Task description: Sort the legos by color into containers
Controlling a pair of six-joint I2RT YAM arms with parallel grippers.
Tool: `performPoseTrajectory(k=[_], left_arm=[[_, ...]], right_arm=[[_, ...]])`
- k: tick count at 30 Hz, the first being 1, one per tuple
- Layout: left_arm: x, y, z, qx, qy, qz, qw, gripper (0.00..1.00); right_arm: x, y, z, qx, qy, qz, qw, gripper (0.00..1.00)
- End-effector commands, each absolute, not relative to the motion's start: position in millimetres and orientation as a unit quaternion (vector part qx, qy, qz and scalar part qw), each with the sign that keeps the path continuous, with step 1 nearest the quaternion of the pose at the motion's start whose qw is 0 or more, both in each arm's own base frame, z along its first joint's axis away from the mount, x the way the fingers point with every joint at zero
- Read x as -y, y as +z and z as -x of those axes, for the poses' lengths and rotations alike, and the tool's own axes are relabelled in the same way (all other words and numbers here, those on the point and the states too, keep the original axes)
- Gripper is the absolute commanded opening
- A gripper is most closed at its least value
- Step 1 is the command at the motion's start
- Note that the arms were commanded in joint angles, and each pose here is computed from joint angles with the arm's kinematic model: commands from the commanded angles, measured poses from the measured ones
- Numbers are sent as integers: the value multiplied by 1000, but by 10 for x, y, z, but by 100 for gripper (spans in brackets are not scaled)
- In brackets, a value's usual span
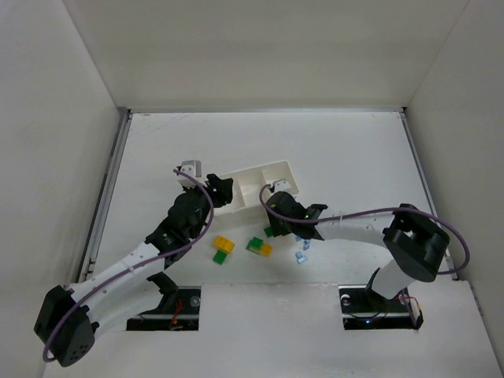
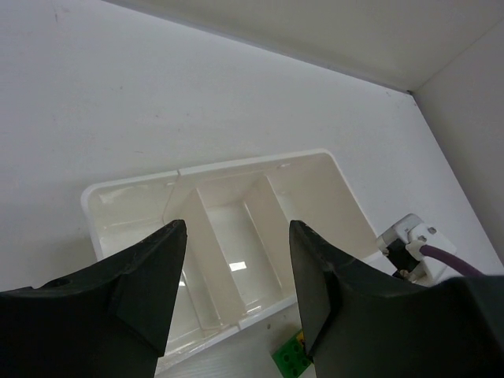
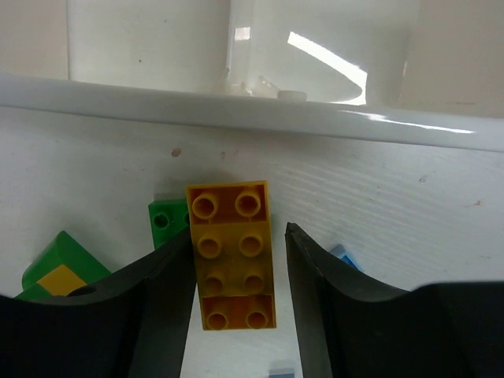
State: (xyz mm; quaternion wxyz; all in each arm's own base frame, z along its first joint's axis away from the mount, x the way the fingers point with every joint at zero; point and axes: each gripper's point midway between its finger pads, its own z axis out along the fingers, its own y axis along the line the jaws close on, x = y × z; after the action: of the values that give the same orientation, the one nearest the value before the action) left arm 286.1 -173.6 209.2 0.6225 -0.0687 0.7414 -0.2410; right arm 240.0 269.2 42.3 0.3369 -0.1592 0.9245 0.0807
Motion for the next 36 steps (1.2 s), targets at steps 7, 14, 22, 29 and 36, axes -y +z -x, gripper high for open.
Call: performPoseTrajectory(k=[7, 14, 22, 29, 36], left_arm=[[1786, 2240, -2869, -724, -269, 67, 632, 50], [2024, 2377, -2782, -721, -324, 37, 611, 44], [2361, 2632, -2665, -733, -402, 26, 548, 43], [2552, 2546, -2498, -746, -421, 23, 516, 40], [2773, 2269, -2466, -771, -388, 7, 504, 38]], right_arm=[[-2801, 737, -2534, -910, 109, 144, 374, 22], [-2513, 1440, -2459, -881, 132, 104, 443, 20], [-2534, 2106, -2826, -825, 187, 85, 526, 19], [-2790, 2259, -3216, -802, 227, 96, 543, 18], [-2833, 2270, -3241, -795, 252, 102, 542, 18]])
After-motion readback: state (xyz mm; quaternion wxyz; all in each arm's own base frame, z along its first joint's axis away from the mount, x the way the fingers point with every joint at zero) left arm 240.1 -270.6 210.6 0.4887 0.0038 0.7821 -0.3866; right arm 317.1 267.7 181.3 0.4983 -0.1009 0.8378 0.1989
